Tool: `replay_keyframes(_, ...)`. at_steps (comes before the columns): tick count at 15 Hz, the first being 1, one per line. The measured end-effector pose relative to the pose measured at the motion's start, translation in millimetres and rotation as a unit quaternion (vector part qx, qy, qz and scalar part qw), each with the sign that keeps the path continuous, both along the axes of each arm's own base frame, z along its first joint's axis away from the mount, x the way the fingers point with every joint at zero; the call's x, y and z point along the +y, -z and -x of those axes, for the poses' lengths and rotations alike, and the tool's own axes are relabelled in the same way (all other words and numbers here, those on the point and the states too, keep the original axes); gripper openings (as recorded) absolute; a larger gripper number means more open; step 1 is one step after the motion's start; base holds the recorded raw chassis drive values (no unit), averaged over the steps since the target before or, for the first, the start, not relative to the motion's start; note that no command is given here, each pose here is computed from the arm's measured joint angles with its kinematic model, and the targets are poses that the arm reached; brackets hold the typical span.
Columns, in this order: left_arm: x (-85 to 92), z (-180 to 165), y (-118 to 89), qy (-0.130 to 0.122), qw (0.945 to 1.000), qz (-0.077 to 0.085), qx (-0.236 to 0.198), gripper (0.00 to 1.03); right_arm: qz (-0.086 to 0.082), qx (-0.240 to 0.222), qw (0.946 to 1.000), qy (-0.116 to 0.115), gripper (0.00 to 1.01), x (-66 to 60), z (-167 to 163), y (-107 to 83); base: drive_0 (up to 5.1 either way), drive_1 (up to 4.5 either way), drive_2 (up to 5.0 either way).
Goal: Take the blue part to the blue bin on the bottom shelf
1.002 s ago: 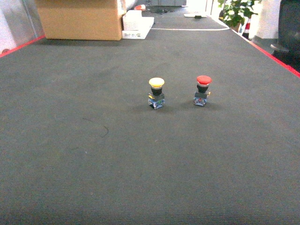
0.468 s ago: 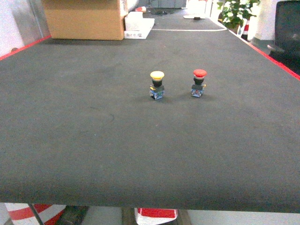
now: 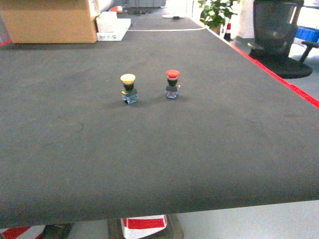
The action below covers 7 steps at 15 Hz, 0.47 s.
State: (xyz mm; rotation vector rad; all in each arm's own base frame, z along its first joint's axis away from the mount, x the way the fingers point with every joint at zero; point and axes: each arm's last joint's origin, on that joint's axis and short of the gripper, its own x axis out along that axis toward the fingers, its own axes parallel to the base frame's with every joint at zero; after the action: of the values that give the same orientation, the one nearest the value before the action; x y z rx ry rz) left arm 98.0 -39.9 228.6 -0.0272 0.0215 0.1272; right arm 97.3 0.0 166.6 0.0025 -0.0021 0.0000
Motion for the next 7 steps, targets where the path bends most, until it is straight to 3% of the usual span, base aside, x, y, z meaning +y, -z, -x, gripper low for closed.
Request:
replay_keyframes(3, 0.0, 0.0, 0.0, 0.000, 1.0000, 0.000, 0.000, 0.44, 0.000, 0.000, 1.0000, 0.000, 0.98, 0.0, 0.0, 0.0, 0.0, -4.15, 4.2)
replay_keyframes(7, 0.0, 0.0, 0.0, 0.000, 1.0000, 0.000, 0.000, 0.44, 0.000, 0.000, 1.0000, 0.000, 0.98, 0.0, 0.0, 0.0, -1.5, -1.51, -1.5)
